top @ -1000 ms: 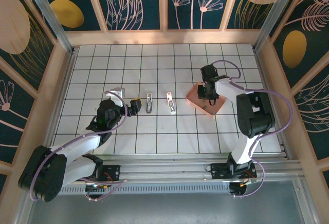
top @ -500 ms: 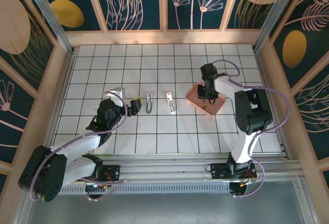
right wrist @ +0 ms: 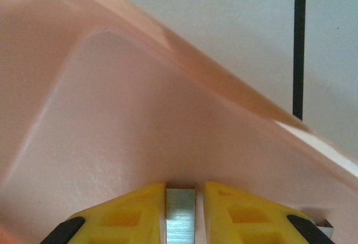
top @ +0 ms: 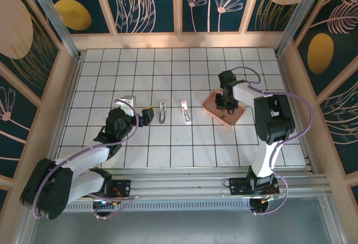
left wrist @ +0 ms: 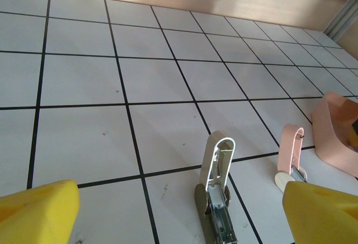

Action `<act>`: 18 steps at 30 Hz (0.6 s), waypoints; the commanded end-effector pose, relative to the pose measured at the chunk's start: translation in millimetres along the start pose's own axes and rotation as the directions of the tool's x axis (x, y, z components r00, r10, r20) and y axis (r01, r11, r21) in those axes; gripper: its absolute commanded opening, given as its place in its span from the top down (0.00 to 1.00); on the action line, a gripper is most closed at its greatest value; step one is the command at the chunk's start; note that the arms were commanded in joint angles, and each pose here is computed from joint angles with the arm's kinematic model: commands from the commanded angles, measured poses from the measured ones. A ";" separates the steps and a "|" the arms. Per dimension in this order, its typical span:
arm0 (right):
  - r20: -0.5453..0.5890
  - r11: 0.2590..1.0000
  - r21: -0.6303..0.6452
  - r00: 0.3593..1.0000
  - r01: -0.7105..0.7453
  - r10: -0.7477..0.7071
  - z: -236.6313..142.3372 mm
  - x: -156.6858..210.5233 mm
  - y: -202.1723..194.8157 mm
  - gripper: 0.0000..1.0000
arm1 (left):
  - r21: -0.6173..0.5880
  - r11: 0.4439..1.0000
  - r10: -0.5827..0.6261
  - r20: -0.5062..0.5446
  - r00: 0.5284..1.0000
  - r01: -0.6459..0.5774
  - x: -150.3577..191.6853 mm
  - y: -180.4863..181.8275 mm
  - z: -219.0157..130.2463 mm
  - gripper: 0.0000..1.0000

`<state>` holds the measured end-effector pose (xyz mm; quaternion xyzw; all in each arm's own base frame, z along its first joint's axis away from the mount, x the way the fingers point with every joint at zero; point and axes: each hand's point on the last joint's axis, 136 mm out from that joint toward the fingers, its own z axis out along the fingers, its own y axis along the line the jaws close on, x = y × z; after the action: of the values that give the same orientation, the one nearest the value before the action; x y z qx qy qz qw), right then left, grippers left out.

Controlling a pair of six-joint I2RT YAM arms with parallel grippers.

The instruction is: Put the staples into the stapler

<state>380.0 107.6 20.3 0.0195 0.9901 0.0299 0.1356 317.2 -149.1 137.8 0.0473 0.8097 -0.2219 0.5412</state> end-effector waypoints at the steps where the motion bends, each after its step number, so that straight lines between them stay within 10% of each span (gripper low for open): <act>1: -0.019 1.000 0.005 0.999 -0.028 0.028 7.5 2.0 -4.0 0.78 | -0.008 1.000 0.017 0.006 1.000 -0.017 -4.9 -0.6 1.4 0.07; 18: 0.216 0.994 -0.102 0.974 -0.045 0.066 -43.8 -25.7 7.0 0.88 | -0.007 1.000 0.000 -0.011 1.000 0.000 -2.3 -1.1 1.5 0.07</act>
<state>382.0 107.3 34.5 0.0329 0.9814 0.0549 0.1808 315.6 -148.4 132.7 0.0474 0.8160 -0.2188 0.5329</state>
